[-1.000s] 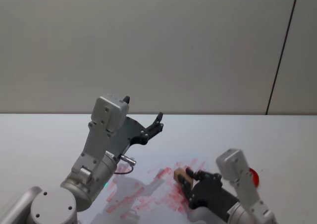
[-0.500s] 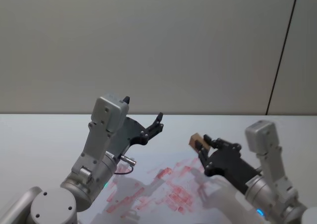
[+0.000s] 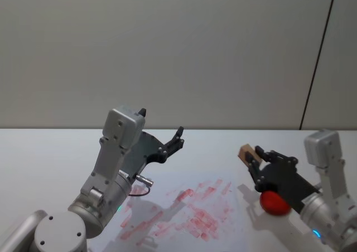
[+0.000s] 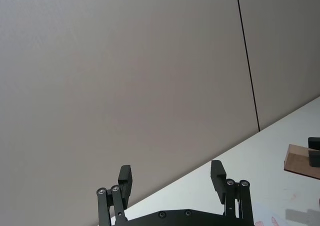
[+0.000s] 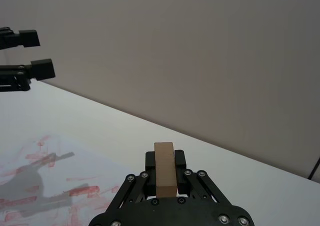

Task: Use the one hand to pick up the stamp and affix it onto the A4 paper.

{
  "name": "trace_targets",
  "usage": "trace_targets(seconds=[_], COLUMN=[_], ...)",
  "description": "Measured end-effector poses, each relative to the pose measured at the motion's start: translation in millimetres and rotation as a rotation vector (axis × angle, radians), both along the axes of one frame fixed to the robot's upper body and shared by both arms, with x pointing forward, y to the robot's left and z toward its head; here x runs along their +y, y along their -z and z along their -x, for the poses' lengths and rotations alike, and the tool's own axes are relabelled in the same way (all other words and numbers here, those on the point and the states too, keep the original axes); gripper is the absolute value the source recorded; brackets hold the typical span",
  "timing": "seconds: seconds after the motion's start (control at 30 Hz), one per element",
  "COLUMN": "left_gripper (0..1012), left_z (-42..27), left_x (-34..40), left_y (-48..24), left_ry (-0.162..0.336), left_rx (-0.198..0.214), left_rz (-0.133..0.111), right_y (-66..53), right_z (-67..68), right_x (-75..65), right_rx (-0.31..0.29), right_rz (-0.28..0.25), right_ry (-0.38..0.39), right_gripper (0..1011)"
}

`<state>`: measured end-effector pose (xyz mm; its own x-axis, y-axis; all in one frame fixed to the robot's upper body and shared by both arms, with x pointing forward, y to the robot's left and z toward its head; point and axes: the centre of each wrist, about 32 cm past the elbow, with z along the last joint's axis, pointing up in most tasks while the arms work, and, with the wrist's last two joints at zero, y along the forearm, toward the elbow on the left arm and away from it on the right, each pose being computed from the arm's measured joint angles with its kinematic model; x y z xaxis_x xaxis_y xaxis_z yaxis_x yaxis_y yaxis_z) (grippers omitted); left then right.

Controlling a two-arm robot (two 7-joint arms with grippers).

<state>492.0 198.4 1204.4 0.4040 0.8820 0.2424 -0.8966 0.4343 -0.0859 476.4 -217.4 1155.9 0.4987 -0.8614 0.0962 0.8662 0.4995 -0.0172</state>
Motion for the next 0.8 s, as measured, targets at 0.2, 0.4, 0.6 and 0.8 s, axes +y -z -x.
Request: trace_targets(seconds=[0.2,0.4,0.6,0.8], left_gripper=[1002,1002,1002,1002], left_z=[0.0,0.0,0.0,0.0], left_x=[0.0,0.0,0.0,0.0], left_y=[0.0,0.0,0.0,0.0], left_ry=[0.0,0.0,0.0,0.0], left_rx=[0.0,0.0,0.0,0.0], left_rz=[0.0,0.0,0.0,0.0], right_y=[4.7,9.9,14.3,19.1], right_z=[0.9,2.1,2.2,1.5], right_x=[-12.5,-21.4,-26.9,-30.2], right_rx=[0.023,0.049,0.08,0.12], right_rz=[0.013,0.026,0.036,0.042], right_ry=[0.023,0.039,0.05,0.058], right_gripper=[208,208,208,208])
